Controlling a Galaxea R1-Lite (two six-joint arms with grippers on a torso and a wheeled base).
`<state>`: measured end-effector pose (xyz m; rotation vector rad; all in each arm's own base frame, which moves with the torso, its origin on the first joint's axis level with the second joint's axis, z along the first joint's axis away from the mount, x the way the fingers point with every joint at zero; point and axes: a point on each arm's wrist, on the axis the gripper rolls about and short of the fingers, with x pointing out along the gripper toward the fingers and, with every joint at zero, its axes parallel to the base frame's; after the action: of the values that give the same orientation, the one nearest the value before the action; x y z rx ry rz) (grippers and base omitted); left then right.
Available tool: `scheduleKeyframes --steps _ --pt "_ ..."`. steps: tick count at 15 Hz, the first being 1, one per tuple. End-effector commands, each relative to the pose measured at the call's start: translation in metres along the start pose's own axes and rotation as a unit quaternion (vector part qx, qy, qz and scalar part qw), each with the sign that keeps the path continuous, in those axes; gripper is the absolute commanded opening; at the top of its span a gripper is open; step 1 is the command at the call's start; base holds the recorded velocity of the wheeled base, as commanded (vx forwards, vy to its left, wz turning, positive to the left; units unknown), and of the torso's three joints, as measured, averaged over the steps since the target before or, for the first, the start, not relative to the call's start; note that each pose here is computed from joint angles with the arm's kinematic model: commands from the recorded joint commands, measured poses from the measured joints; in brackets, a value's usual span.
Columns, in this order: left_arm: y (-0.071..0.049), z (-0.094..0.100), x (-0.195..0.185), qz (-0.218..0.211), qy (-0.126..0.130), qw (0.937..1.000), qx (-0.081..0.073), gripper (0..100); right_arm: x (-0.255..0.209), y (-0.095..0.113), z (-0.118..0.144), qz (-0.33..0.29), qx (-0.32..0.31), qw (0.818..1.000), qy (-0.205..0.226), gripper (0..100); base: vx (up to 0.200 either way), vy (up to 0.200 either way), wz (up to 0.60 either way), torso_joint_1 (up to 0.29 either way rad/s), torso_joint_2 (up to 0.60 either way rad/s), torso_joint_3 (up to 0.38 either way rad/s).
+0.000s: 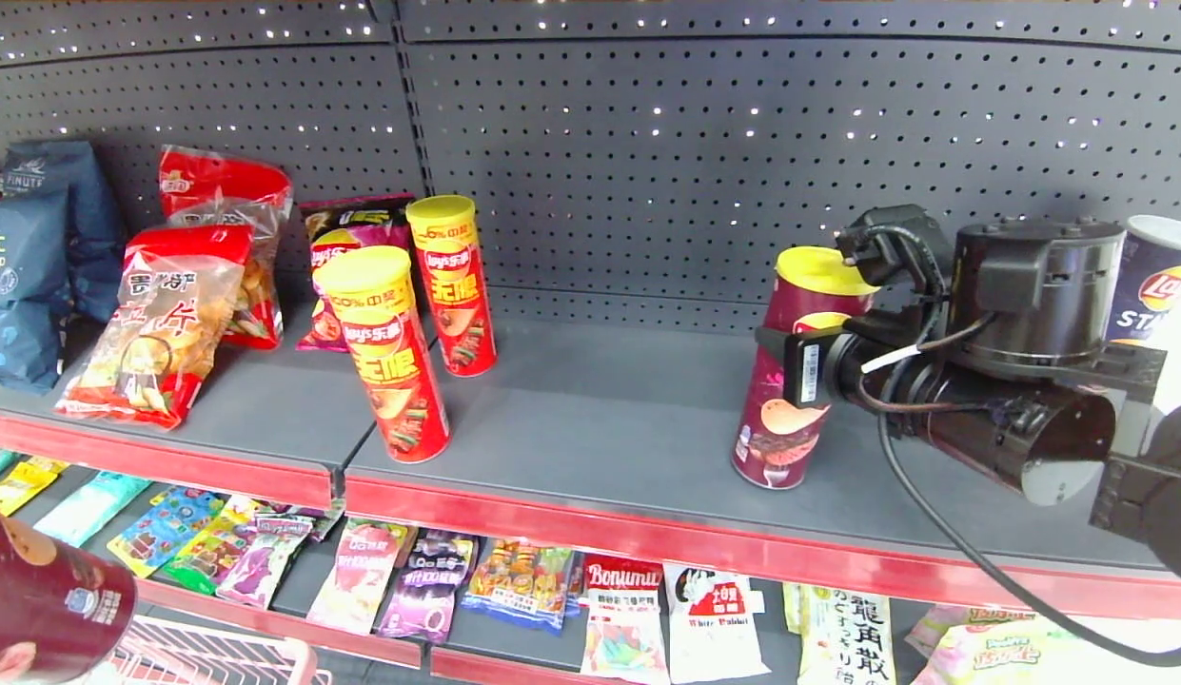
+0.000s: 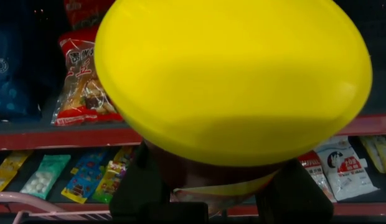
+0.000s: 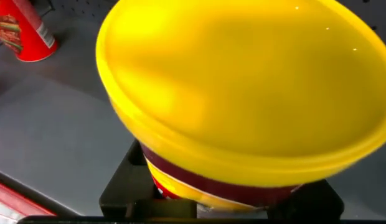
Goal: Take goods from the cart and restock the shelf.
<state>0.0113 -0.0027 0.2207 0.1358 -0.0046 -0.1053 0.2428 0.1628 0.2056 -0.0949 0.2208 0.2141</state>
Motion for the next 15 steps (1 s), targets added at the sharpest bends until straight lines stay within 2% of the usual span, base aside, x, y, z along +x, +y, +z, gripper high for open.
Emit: scheduleKeyframes --steps 1,6,12,15 --pt "0.0 0.001 0.0 0.001 -0.002 1.0 0.0 0 -0.004 0.007 -0.003 0.008 -0.004 1.0 0.002 0 0.0 0.0 0.0 0.0 0.0 0.0" --pt "0.0 0.002 -0.001 0.001 -0.004 1.0 0.001 0 -0.009 0.016 -0.005 0.025 -0.007 1.0 0.003 0 0.0 0.0 0.0 0.0 0.0 0.0" --pt "0.0 0.002 0.0 0.0 -0.003 1.0 0.001 0 -0.018 0.014 -0.014 0.029 -0.015 0.999 0.015 0 0.0 0.0 0.0 0.0 0.0 0.0" --pt "0.0 0.002 0.0 0.001 -0.002 1.0 0.0 0 -0.02 0.02 -0.013 0.041 -0.019 0.999 0.013 0 0.0 0.0 0.0 0.0 0.0 0.0"
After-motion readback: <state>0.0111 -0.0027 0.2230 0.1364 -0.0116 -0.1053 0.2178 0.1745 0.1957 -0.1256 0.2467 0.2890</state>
